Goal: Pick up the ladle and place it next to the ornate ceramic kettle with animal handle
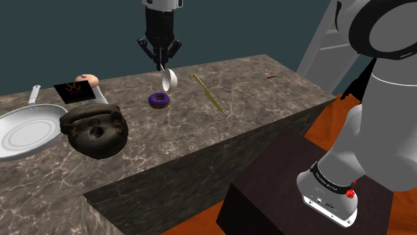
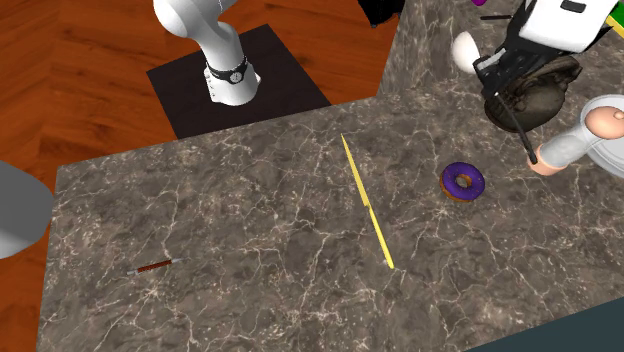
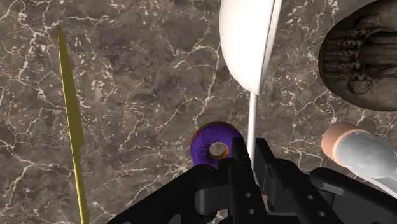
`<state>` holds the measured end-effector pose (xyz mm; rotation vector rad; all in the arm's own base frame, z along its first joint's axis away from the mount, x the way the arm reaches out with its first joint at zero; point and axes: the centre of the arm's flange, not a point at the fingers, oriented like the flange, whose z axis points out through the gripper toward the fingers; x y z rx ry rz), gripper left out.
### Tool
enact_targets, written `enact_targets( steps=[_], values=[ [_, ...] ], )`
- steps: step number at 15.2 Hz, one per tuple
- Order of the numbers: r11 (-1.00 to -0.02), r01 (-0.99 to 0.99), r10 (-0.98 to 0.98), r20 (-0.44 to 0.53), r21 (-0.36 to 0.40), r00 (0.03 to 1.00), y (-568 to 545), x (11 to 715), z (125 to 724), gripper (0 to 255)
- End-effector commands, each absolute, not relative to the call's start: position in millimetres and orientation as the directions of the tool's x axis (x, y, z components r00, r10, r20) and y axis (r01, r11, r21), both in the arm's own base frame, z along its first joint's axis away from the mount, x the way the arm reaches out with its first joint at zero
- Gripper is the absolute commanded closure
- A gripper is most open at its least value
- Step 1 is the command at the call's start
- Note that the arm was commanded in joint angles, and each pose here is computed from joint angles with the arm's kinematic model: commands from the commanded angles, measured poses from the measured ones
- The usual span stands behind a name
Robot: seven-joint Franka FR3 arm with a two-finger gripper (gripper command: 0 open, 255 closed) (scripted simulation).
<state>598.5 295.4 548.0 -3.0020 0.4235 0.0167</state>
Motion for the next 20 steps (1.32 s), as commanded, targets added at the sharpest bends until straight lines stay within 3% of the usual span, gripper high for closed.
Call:
enact_targets(
  steps=[1,20],
  values=[
    [-0.955,-0.276,-0.275,-0.026,-0.107,0.961,295.8,599.0,538.0,255],
    [-0.955,-0.276,-0.275,-0.026,-0.107,0.961,295.8,599.0,437.7,255]
  ],
)
